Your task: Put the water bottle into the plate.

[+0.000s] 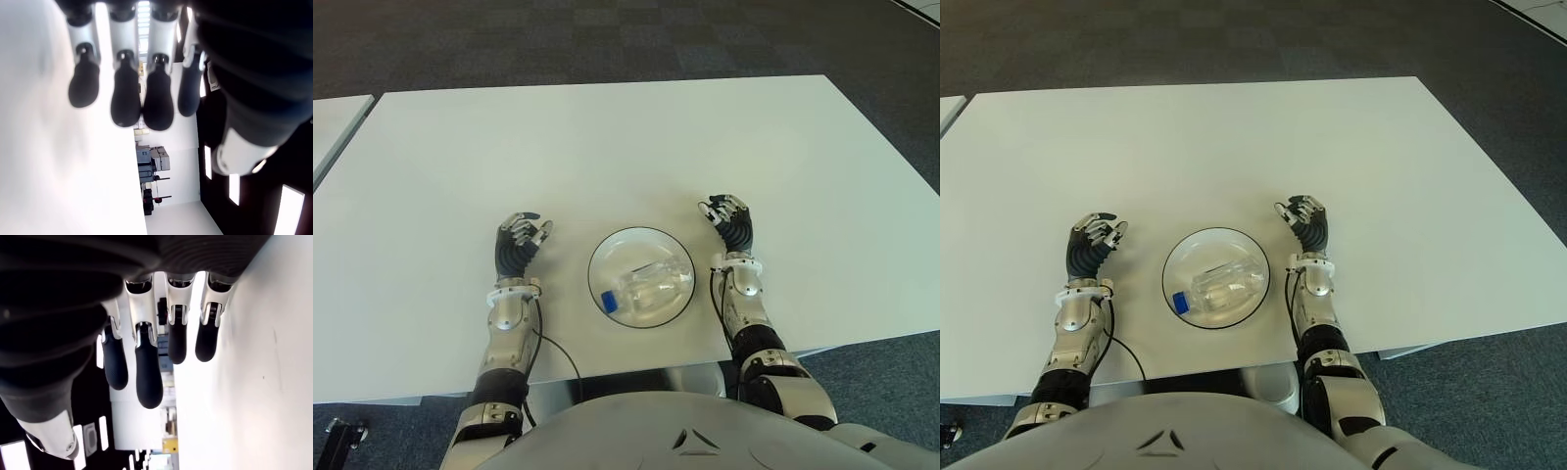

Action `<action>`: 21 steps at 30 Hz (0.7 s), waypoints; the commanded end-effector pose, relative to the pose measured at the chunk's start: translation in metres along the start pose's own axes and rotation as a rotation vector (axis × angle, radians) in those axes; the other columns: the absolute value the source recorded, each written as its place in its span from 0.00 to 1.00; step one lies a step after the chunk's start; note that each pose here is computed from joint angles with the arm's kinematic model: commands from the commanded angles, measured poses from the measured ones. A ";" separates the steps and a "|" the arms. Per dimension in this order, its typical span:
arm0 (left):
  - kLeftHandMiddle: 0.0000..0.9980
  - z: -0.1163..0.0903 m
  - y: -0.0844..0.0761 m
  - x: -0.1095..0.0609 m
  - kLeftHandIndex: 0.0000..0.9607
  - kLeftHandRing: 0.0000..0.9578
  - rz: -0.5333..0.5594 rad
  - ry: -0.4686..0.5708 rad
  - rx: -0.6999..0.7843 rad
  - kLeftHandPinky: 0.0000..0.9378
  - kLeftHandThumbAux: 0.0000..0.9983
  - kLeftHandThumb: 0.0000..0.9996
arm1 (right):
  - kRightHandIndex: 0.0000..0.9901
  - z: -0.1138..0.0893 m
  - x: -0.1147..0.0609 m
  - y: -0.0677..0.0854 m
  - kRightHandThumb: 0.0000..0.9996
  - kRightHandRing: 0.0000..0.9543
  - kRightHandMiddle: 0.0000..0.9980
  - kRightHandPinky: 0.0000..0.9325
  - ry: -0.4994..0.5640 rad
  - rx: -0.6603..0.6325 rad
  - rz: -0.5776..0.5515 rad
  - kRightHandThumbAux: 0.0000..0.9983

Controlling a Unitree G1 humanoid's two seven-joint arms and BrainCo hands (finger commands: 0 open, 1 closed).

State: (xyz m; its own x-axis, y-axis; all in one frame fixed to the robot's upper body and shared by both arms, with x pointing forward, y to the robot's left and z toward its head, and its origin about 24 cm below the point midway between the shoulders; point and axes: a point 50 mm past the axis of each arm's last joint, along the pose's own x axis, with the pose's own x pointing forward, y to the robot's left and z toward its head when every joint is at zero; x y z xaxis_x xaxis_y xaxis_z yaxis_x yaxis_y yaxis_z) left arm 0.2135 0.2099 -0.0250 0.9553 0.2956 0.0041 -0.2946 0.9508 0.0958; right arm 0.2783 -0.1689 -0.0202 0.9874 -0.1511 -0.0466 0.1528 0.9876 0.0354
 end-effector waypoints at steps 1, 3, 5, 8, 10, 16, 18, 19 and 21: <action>0.71 -0.002 0.000 -0.001 0.46 0.73 0.009 0.017 0.004 0.73 0.71 0.71 | 0.44 -0.017 -0.005 -0.004 0.71 0.72 0.71 0.72 0.154 0.019 0.005 0.73; 0.71 -0.002 0.000 -0.001 0.46 0.73 0.009 0.019 0.003 0.73 0.71 0.71 | 0.44 -0.017 -0.005 -0.004 0.71 0.72 0.70 0.72 0.172 0.021 0.009 0.73; 0.71 -0.002 0.000 -0.001 0.46 0.72 0.009 0.020 0.001 0.72 0.71 0.71 | 0.44 -0.018 -0.005 -0.005 0.71 0.71 0.70 0.71 0.184 0.021 0.014 0.73; 0.70 -0.002 0.001 -0.001 0.46 0.72 0.009 0.021 0.000 0.72 0.71 0.71 | 0.44 -0.018 -0.005 -0.005 0.71 0.70 0.69 0.71 0.194 0.022 0.019 0.73; 0.70 -0.002 0.001 -0.001 0.45 0.71 0.008 0.019 0.000 0.72 0.71 0.71 | 0.44 -0.018 -0.005 -0.004 0.71 0.70 0.69 0.71 0.199 0.023 0.020 0.73; 0.70 -0.002 0.000 -0.001 0.45 0.72 0.010 0.019 0.001 0.72 0.72 0.71 | 0.44 -0.018 -0.004 -0.005 0.71 0.69 0.68 0.70 0.211 0.021 0.019 0.73; 0.70 -0.001 0.000 -0.001 0.45 0.72 0.010 0.019 0.002 0.73 0.72 0.71 | 0.44 -0.018 -0.004 -0.004 0.71 0.69 0.68 0.70 0.213 0.020 0.018 0.73; 0.70 -0.001 0.000 -0.001 0.45 0.72 0.010 0.019 0.002 0.73 0.72 0.71 | 0.44 -0.018 -0.004 -0.005 0.71 0.69 0.68 0.70 0.214 0.020 0.018 0.73; 0.70 -0.002 -0.001 -0.001 0.45 0.72 0.011 0.023 0.003 0.73 0.72 0.71 | 0.44 -0.018 -0.004 -0.005 0.71 0.68 0.68 0.70 0.215 0.019 0.017 0.73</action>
State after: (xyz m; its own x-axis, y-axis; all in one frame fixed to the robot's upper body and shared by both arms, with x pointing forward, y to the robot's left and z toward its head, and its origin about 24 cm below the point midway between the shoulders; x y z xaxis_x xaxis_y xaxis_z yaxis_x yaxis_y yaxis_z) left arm 0.2137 0.2097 -0.0254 0.9551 0.2964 -0.0025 -0.2948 0.9508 0.0953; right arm 0.2868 -0.1725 -0.0149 0.9855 -0.1131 -0.1268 0.1199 0.9916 0.0478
